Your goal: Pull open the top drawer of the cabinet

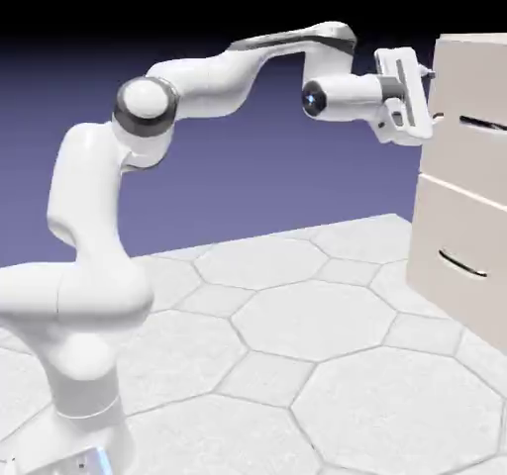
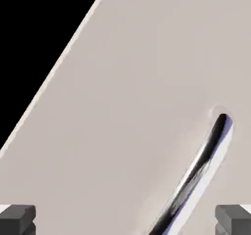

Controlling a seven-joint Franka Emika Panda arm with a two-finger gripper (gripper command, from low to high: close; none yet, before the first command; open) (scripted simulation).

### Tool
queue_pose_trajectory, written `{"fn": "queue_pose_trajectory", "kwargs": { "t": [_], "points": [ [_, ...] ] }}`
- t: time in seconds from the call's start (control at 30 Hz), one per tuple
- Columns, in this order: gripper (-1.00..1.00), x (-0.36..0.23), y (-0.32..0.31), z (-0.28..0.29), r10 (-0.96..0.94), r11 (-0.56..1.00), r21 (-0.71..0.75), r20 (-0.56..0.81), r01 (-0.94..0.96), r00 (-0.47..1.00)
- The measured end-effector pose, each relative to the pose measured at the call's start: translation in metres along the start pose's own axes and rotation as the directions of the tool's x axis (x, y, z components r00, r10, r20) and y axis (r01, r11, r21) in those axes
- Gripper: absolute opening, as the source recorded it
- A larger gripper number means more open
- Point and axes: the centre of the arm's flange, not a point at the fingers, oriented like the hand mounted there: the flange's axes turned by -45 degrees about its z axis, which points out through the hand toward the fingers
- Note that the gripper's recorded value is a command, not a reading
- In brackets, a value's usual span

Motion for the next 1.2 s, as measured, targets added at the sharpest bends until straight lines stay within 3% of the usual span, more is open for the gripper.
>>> {"fn": "queue_pose_trajectory", "kwargs": {
  "t": [0.33, 1.2],
  "points": [
    [0.0, -0.004, 0.05, 0.057, 0.425, 0.904, 0.033, 0.018, -0.425, 0.905],
    [0.0, -0.001, 0.049, 0.105, 0.424, 0.905, 0.031, 0.017, -0.424, 0.906]
  ]
}}
